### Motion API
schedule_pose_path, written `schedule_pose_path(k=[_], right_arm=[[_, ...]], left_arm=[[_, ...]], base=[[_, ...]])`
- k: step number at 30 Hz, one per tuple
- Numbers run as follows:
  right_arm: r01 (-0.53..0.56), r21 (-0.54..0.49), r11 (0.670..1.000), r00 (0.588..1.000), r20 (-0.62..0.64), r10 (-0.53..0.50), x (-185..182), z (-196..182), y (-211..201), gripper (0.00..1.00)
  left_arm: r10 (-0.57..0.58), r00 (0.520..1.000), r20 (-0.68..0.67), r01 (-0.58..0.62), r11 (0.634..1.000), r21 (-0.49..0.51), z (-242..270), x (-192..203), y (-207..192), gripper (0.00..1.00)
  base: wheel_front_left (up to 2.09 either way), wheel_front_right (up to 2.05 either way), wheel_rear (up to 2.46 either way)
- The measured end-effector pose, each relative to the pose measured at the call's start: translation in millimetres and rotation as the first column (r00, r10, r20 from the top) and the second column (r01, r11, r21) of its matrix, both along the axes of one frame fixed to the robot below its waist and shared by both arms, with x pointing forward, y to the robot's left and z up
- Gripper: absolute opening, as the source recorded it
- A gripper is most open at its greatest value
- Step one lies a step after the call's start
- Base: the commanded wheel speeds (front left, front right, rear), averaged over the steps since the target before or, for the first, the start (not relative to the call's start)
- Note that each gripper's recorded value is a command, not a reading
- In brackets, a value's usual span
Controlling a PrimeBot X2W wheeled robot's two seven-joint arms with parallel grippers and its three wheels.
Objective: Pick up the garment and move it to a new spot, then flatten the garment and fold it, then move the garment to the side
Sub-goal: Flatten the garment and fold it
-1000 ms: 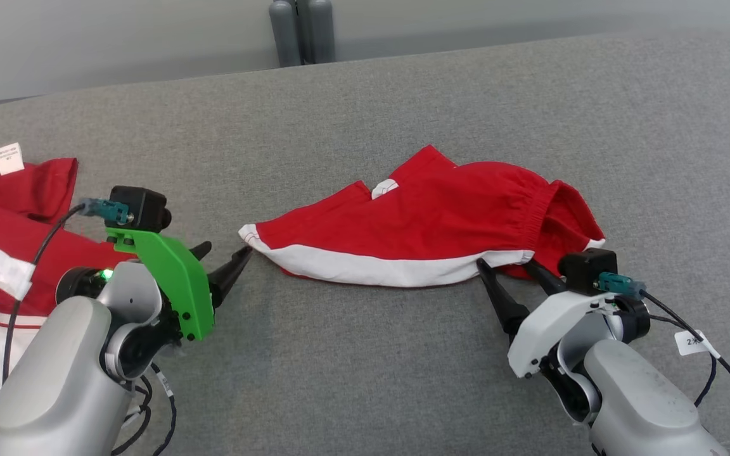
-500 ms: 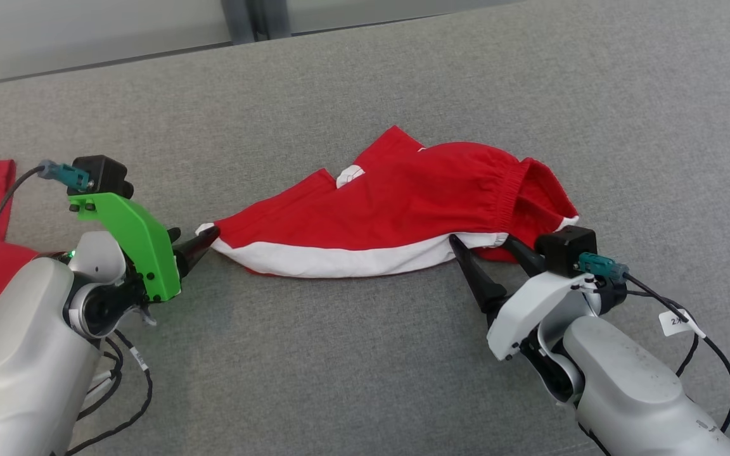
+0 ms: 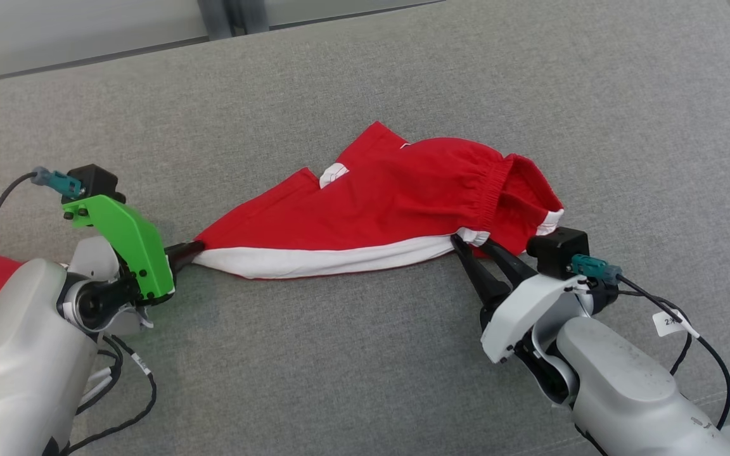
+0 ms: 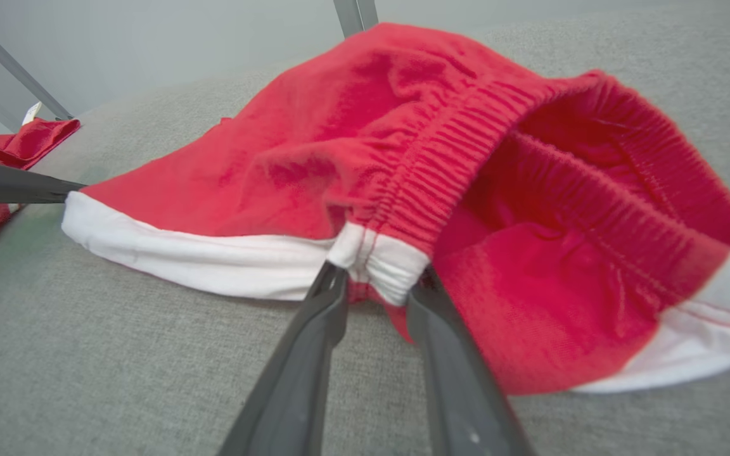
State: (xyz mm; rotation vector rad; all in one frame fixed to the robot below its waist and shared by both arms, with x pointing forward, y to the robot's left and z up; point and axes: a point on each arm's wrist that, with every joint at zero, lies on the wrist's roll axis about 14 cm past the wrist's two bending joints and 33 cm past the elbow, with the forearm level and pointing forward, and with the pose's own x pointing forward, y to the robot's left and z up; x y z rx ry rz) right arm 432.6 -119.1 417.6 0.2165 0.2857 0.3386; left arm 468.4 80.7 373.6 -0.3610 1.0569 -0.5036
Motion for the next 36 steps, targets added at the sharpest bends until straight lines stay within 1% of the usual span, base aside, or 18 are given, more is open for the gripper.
schedule_pose_path(k=[1, 3, 4, 6, 7, 8, 9, 10, 11, 18, 22, 25, 31, 33, 36], right_arm=[[-0.001, -0.001, 1.0, 1.0, 0.001, 0.001, 0.0, 0.2, 0.0, 0.4], [-0.003, -0.002, 1.0, 1.0, 0.004, 0.003, -0.2, 1.4, 0.4, 0.4], [-0.004, -0.003, 1.0, 1.0, 0.006, 0.004, -0.3, 2.2, 0.7, 0.39], [-0.007, -0.003, 1.0, 1.0, 0.009, 0.007, -0.3, 3.6, 1.7, 0.38], [-0.009, -0.002, 1.0, 1.0, 0.012, 0.009, -0.2, 4.2, 2.5, 0.35], [-0.01, -0.001, 1.0, 1.0, 0.013, 0.01, -0.1, 4.6, 3.1, 0.3], [-0.012, -0.001, 1.0, 1.0, 0.013, 0.012, -0.2, 4.7, 3.9, 0.25], [-0.014, 0.001, 1.0, 1.0, 0.013, 0.014, -0.1, 4.6, 4.5, 0.15], [-0.014, 0.002, 1.0, 1.0, 0.012, 0.014, -0.1, 4.3, 4.8, 0.0], [-0.016, -0.013, 1.0, 0.999, 0.027, 0.016, 0.8, 9.3, -0.1, 0.0], [-0.017, -0.018, 1.0, 0.999, 0.041, 0.018, -5.4, 16.9, -5.0, 0.0], [-0.041, -0.02, 0.999, 0.999, 0.033, 0.042, -14.6, 23.7, -5.6, 0.0], [-0.101, -0.02, 0.995, 0.994, 0.038, 0.102, -29.8, 53.1, -11.1, 0.0], [-0.125, -0.012, 0.992, 0.992, 0.033, 0.125, -34.4, 61.2, -10.7, 0.0], [-0.15, -0.015, 0.989, 0.988, 0.04, 0.151, -32.6, 76.4, -14.0, 0.0]], left_arm=[[0.0, 1.0, -0.003, 0.0, 1.0, -0.006, 1.2, -0.5, -0.8, 0.68], [0.0, 1.0, -0.012, -0.001, 1.0, -0.021, 4.7, -1.6, -2.3, 0.72], [-0.002, 1.0, -0.017, 0.001, 1.0, -0.027, 6.4, -3.0, -2.9, 0.7], [-0.006, 1.0, -0.026, 0.005, 0.999, -0.032, 8.3, -5.4, -2.9, 0.45], [-0.008, 1.0, -0.029, 0.008, 1.0, -0.03, 8.7, -6.5, -2.3, 0.33], [-0.008, 1.0, -0.03, 0.008, 1.0, -0.031, 9.1, -6.9, -1.9, 0.1], [-0.013, 0.999, -0.03, 0.012, 0.999, -0.033, 10.0, -7.8, -2.8, 0.0], [-0.011, 1.0, -0.019, 0.011, 0.999, -0.041, 12.1, -6.4, -4.5, 0.0], [-0.009, 1.0, -0.009, 0.008, 0.999, -0.049, 13.9, -4.9, -5.7, 0.0], [-0.014, 0.999, 0.046, 0.017, 0.998, -0.064, 27.3, -2.4, -8.3, 0.0], [-0.033, 0.993, 0.113, 0.041, 0.997, -0.068, 48.0, -4.2, -9.0, 0.0], [-0.05, 0.987, 0.156, 0.062, 0.995, -0.072, 63.5, -11.1, -8.2, 0.0], [-0.097, 0.965, 0.245, 0.117, 0.991, -0.066, 94.8, -28.6, -4.6, 0.0], [-0.117, 0.959, 0.257, 0.14, 0.987, -0.073, 100.9, -36.4, -6.6, 0.0], [-0.138, 0.949, 0.284, 0.165, 0.983, -0.075, 109.5, -40.5, -6.6, 0.0]], base=[[0.0, 0.0, 0.0], [0.0, 0.0, 0.0], [0.0, 0.0, 0.0], [0.0, 0.0, 0.0], [0.0, 0.0, 0.0], [0.0, 0.0, 0.0], [0.0, 0.0, 0.0], [0.0, 0.0, 0.0], [0.0, 0.0, 0.0], [0.0, 0.0, 0.0], [0.0, 0.0, 0.0], [0.0, 0.0, 0.0], [0.0, 0.0, 0.0], [0.0, 0.0, 0.0], [0.0, 0.0, 0.0]])
